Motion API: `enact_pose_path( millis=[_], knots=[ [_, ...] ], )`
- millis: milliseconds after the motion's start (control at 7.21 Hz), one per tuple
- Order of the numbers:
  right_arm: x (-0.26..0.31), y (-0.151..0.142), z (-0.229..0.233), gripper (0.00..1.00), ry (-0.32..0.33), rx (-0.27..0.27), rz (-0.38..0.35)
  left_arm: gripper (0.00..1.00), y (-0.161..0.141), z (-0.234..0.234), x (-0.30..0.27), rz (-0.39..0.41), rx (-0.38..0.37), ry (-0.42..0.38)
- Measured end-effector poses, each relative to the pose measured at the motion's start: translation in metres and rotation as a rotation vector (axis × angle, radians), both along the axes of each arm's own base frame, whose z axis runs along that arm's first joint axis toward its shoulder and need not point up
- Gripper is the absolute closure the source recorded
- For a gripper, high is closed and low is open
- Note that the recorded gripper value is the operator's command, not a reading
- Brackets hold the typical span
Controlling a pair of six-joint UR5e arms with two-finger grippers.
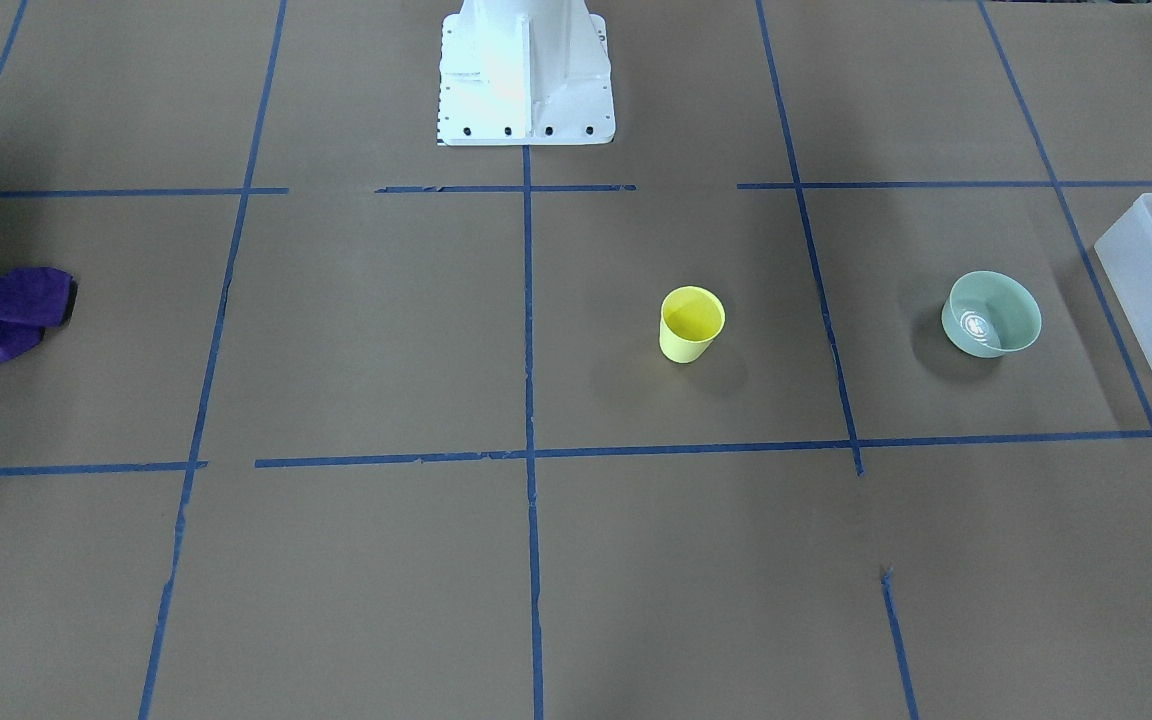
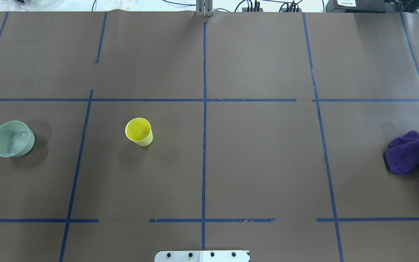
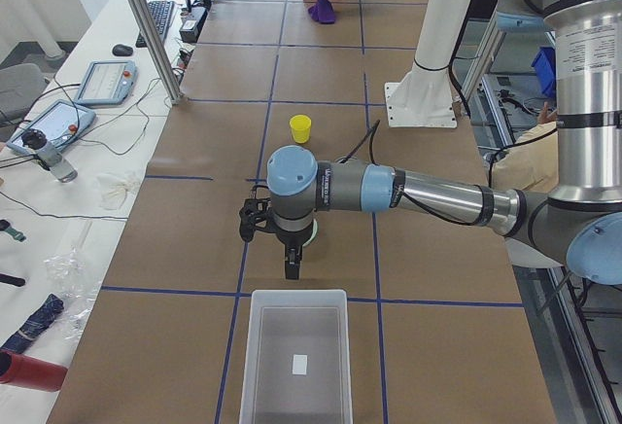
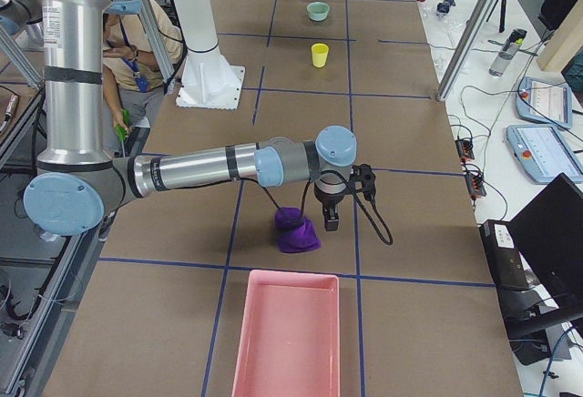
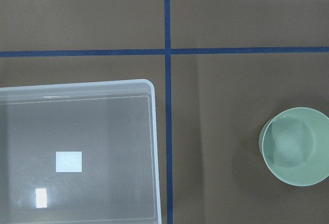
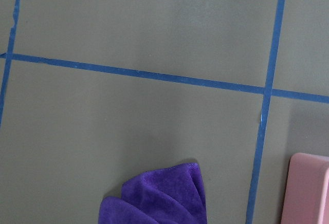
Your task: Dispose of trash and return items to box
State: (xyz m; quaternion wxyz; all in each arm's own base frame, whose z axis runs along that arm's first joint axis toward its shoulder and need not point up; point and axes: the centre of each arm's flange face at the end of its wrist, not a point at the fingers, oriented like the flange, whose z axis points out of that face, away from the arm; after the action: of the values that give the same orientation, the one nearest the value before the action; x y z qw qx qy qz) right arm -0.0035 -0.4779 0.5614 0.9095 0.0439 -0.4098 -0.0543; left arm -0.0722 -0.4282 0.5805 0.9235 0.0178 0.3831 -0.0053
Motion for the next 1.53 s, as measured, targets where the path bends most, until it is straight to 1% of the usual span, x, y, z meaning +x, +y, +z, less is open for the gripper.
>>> enact_pose_path(
  millis=[139,277,694,971,1249,1526],
  knots=[
    [0.0,0.0,0.0,0.0,0.0,0.0,0.0,0.0,-0.004,0.0,0.0,0.002,0.003,0.008],
    [0.0,0.0,-0.001,0.0,0.0,0.0,0.001,0.0,-0.011,-0.008,0.002,0.006,0.021,0.021],
    [-0.001,-0.001,-0.002,0.0,-0.001,0.002,0.001,0.0,-0.016,-0.048,0.014,0.038,0.106,0.038],
    [-0.001,-0.002,-0.002,0.0,-0.002,0.004,-0.001,0.0,-0.024,-0.047,0.028,0.071,0.135,0.041],
    [-0.001,-0.001,-0.003,0.0,-0.003,0.006,-0.002,0.0,-0.024,-0.044,0.032,0.08,0.165,0.044],
    [-0.001,-0.001,-0.003,0.0,-0.006,0.004,-0.002,0.0,-0.027,-0.05,0.05,0.116,0.197,0.07]
  ],
)
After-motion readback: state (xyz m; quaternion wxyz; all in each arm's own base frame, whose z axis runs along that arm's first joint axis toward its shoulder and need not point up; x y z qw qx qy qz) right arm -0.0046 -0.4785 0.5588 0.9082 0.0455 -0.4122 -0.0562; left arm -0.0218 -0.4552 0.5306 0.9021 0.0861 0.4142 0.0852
